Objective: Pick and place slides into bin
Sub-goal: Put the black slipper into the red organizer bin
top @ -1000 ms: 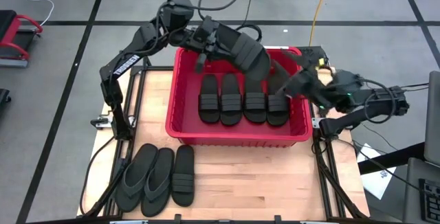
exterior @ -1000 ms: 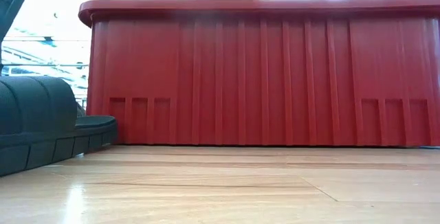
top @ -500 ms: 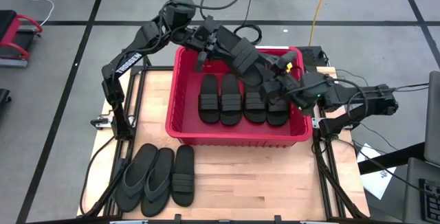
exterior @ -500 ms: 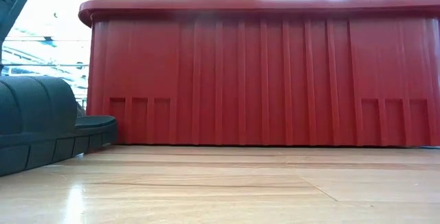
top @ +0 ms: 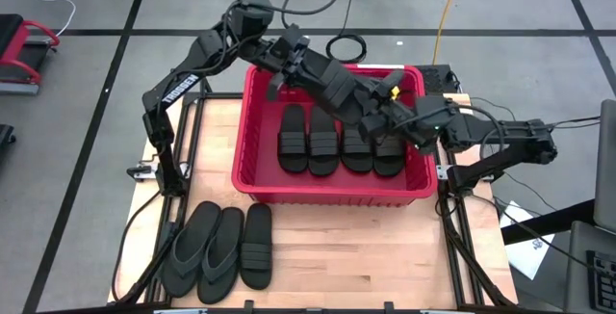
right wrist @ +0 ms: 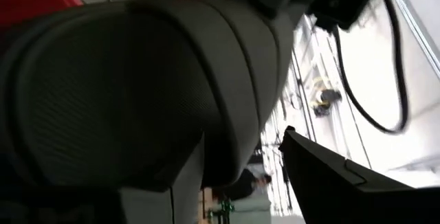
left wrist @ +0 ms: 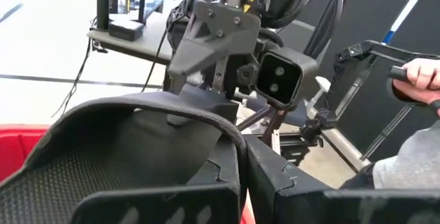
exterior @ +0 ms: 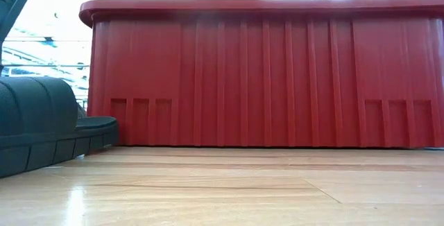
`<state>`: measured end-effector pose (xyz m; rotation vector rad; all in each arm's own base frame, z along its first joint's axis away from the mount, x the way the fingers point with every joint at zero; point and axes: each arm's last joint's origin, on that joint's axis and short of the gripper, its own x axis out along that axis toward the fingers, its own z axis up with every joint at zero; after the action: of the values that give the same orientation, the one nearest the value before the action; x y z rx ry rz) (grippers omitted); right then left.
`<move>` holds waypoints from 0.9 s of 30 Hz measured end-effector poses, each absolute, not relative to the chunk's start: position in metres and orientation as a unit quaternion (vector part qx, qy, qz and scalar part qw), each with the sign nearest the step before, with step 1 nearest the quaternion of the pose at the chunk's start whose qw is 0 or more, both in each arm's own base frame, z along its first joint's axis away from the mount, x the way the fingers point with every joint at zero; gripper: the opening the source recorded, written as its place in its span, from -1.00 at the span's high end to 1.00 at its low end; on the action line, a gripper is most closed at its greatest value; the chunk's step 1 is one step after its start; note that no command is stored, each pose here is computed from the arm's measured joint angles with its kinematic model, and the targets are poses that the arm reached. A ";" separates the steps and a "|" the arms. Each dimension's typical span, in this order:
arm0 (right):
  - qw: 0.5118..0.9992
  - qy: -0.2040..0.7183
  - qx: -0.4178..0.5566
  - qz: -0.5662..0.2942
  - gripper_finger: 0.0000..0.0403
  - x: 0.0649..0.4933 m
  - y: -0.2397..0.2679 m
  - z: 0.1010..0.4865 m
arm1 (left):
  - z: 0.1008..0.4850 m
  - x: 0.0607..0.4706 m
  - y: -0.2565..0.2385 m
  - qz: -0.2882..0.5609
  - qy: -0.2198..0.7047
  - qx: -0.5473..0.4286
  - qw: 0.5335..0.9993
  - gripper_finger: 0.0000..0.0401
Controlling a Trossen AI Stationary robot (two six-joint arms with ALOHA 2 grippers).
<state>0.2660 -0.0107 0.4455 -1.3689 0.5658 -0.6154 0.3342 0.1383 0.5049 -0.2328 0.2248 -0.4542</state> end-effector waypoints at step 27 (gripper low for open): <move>0.686 0.224 -0.634 -0.278 0.93 0.331 -0.022 0.415 | 0.490 0.325 0.133 -0.221 0.185 -0.139 0.947 1.00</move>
<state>0.3307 -0.0216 0.4145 -1.4199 0.5011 -0.6222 0.3251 0.1326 0.4902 -0.2835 0.3767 -0.4505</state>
